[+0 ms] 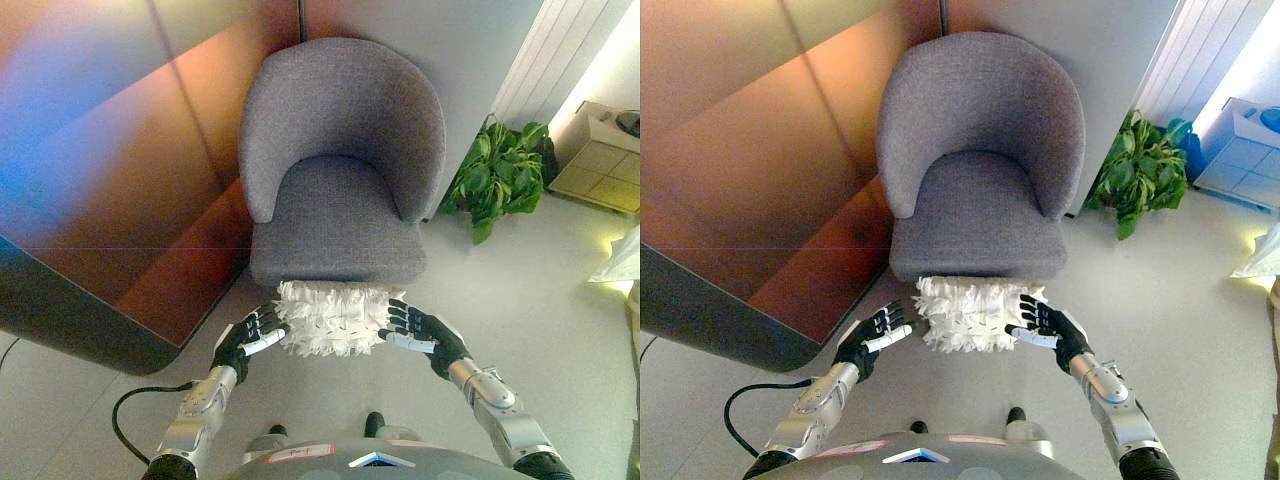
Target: Pick up the pillow and put it on the sofa.
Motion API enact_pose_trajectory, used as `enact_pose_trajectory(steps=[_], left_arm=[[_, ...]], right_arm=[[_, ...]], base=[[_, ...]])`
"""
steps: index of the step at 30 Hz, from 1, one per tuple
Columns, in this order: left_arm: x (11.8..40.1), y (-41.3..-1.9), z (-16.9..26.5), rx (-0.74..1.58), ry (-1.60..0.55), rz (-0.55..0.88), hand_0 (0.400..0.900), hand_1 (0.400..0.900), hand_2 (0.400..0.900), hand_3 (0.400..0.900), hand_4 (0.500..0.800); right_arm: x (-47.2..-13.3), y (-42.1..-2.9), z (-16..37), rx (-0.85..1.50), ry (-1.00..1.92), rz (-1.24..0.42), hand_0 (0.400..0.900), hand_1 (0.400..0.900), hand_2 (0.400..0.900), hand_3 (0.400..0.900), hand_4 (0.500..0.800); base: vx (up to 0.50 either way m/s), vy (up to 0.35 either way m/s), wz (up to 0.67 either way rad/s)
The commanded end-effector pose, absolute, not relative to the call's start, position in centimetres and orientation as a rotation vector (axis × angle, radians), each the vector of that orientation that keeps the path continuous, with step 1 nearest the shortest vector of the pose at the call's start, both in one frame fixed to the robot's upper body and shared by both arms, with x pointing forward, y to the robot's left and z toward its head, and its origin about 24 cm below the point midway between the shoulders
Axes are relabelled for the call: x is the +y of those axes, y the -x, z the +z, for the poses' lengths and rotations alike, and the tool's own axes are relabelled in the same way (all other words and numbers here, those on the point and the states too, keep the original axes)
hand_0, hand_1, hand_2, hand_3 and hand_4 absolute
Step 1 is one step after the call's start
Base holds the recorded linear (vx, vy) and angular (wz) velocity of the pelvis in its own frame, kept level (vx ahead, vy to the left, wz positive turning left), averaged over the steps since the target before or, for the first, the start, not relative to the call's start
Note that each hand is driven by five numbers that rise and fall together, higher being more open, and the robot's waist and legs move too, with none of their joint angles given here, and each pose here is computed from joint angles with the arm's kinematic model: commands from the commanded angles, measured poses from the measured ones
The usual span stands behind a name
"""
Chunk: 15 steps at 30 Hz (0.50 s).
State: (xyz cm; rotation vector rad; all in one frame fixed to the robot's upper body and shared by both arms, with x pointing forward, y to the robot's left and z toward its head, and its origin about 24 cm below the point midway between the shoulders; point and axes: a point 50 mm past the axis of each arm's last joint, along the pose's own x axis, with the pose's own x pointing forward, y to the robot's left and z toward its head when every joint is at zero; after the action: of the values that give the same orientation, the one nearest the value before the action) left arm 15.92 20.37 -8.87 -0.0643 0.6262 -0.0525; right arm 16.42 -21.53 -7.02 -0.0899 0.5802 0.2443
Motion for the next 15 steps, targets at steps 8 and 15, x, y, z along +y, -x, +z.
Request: enact_pose_trajectory(steps=[8, 15], left_arm=[[21.48, -19.74, -5.82, 0.428, 0.019, -0.051, 0.9, 0.9, 0.9, 0.9, 0.8], [21.55, -19.82, -5.77, 0.425, 0.025, -0.045, 0.9, 0.9, 0.9, 0.9, 0.8]], right_arm=[[-21.19, -20.37, -3.52, 0.356, 0.114, 0.267, 0.9, 0.9, 0.9, 0.9, 0.8], [-21.35, -20.52, -3.28, 0.346, 0.115, 0.26, 0.9, 0.9, 0.9, 0.9, 0.8]], base=[[0.0, 0.0, 0.0], [0.003, -0.02, 0.01]])
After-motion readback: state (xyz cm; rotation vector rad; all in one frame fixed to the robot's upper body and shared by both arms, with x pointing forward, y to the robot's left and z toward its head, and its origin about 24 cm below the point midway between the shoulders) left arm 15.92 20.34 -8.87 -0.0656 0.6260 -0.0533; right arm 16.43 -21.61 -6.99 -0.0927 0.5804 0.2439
